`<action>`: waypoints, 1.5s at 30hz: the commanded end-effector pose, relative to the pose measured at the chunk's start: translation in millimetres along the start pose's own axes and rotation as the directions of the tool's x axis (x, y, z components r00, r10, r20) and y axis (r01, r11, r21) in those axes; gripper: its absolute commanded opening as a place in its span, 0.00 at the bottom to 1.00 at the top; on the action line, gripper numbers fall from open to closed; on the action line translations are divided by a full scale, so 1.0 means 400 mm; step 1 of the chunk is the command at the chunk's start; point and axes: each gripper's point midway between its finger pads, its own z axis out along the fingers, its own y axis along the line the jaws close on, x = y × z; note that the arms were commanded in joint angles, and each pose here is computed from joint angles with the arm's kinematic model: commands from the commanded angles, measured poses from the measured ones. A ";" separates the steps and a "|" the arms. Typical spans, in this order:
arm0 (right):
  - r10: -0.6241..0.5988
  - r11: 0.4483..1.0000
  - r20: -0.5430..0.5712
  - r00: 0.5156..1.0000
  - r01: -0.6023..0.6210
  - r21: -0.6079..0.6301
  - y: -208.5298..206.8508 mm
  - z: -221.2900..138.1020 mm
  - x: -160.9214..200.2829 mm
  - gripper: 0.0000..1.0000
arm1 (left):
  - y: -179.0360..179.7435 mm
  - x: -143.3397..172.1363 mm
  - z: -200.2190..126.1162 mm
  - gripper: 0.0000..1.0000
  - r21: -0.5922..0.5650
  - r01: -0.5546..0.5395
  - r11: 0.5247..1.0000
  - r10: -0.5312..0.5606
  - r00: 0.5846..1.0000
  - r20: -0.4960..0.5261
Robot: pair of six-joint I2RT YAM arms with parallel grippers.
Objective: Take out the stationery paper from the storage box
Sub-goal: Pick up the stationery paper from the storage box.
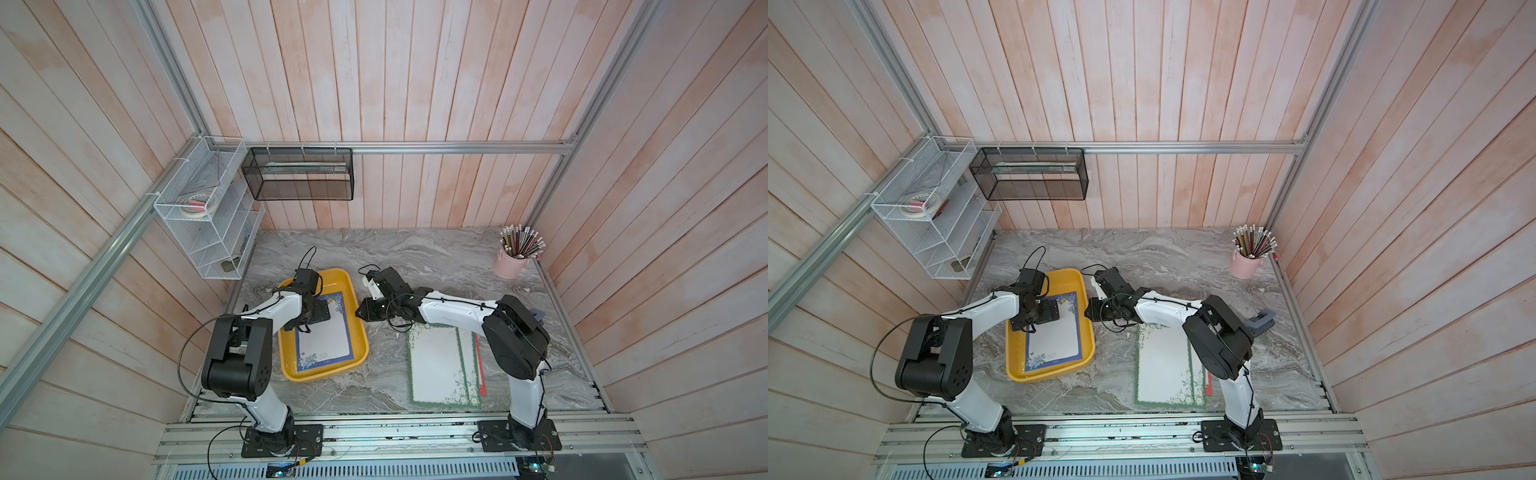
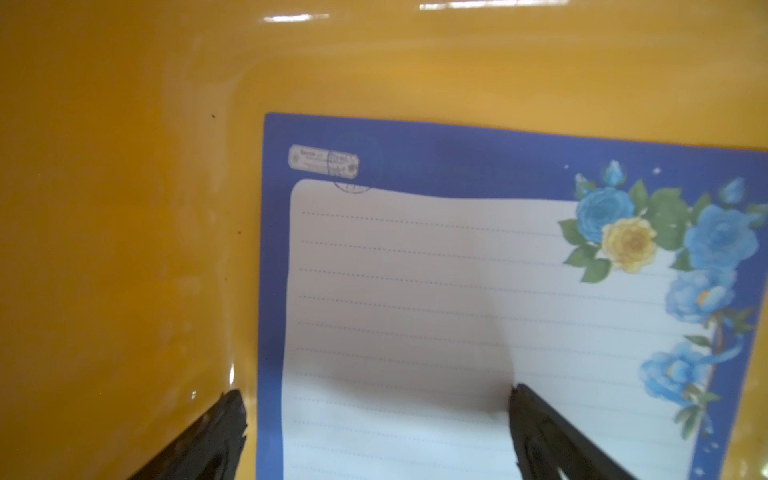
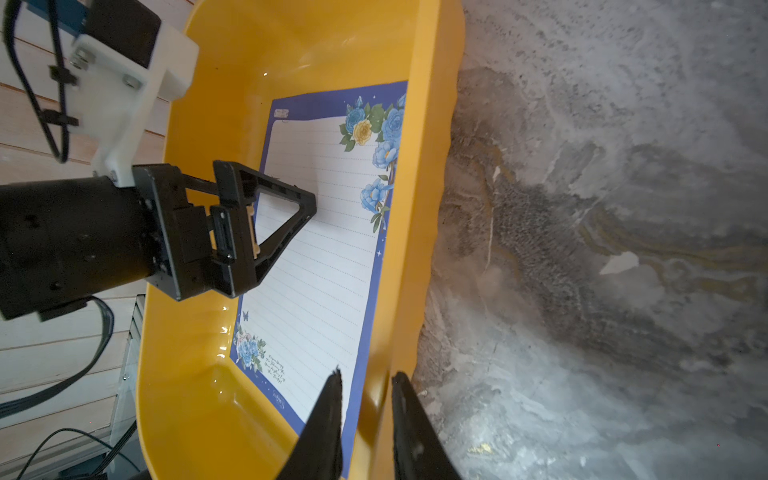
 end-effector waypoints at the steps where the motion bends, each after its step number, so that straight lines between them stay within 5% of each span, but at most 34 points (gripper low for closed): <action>1: -0.010 1.000 -0.013 1.000 0.010 -0.005 0.005 0.009 -0.002 0.24 | 0.024 0.012 0.012 1.00 -0.062 -0.013 0.998 0.011 1.000 -0.029; 12: -0.010 1.000 -0.015 1.000 0.010 -0.008 0.006 0.007 0.001 0.24 | -0.036 0.051 0.040 1.00 0.129 0.074 0.989 -0.055 0.988 -0.144; 22: 0.003 1.000 -0.024 1.000 -0.003 -0.021 0.003 0.015 0.005 0.24 | -0.155 0.060 -0.008 0.98 0.471 0.158 0.868 -0.057 0.974 -0.221; 35: 0.018 1.000 -0.021 1.000 -0.018 -0.009 -0.008 0.022 0.000 0.28 | -0.219 0.081 -0.038 0.95 0.610 0.198 0.767 -0.023 0.959 -0.282; 45: -0.008 0.999 -0.009 1.000 0.008 0.038 -0.009 -0.002 -0.018 0.31 | -0.221 0.073 -0.050 0.92 0.619 0.188 0.762 -0.024 0.964 -0.263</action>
